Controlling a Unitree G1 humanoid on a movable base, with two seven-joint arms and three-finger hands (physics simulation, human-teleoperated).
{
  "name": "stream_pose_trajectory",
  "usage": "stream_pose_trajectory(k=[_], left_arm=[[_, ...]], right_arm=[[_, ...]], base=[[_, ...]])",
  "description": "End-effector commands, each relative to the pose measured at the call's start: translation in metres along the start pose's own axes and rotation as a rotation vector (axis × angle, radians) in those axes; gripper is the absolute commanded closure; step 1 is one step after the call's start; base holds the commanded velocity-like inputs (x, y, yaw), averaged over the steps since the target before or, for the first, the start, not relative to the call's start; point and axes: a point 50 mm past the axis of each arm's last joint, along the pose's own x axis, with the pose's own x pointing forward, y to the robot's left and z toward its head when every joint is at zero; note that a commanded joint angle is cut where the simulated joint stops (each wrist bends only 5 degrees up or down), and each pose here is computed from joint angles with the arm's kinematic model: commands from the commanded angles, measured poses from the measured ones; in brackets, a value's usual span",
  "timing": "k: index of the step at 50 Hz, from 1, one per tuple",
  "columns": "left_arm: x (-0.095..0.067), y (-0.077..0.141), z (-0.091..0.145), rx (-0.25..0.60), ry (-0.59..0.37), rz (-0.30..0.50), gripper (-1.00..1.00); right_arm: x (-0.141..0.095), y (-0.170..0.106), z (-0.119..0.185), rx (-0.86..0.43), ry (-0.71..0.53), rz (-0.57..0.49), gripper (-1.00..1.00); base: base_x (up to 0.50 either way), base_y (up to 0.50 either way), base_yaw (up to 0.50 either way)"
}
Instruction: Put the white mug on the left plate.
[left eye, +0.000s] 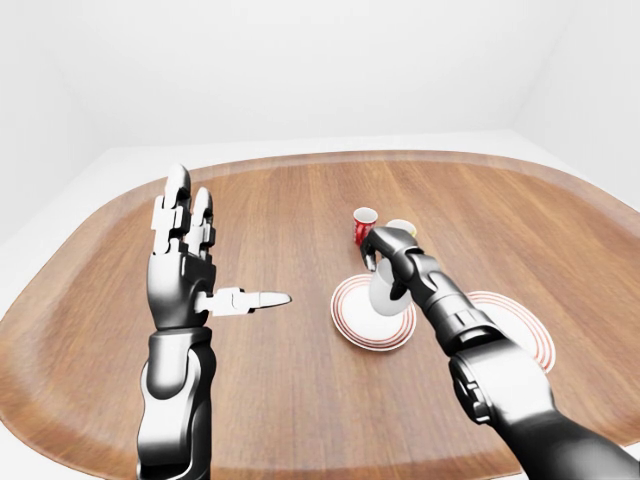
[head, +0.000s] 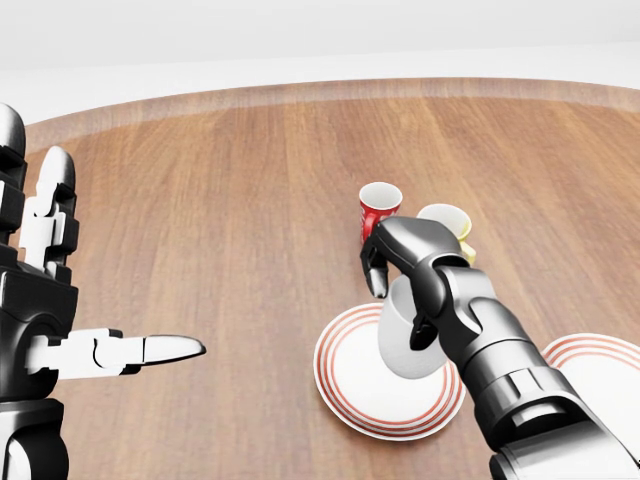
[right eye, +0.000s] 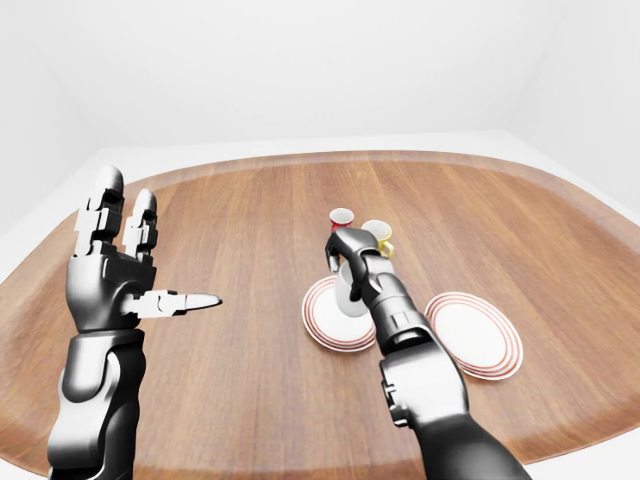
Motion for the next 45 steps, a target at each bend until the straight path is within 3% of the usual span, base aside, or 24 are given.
stream_pose_trajectory(k=[1, 45], left_arm=[[0.001, 0.000, 0.000, 0.000, -0.001, 0.001, -0.97], [-0.001, 0.000, -0.004, 0.001, 0.017, 0.000, -0.96]], right_arm=[[0.003, 0.001, 0.002, -0.071, 0.016, 0.007, 1.00], [0.000, 0.023, 0.000, -0.078, 0.030, 0.029, 1.00]], base=[[0.00, 0.00, 0.00], [0.00, 0.00, 0.00]])
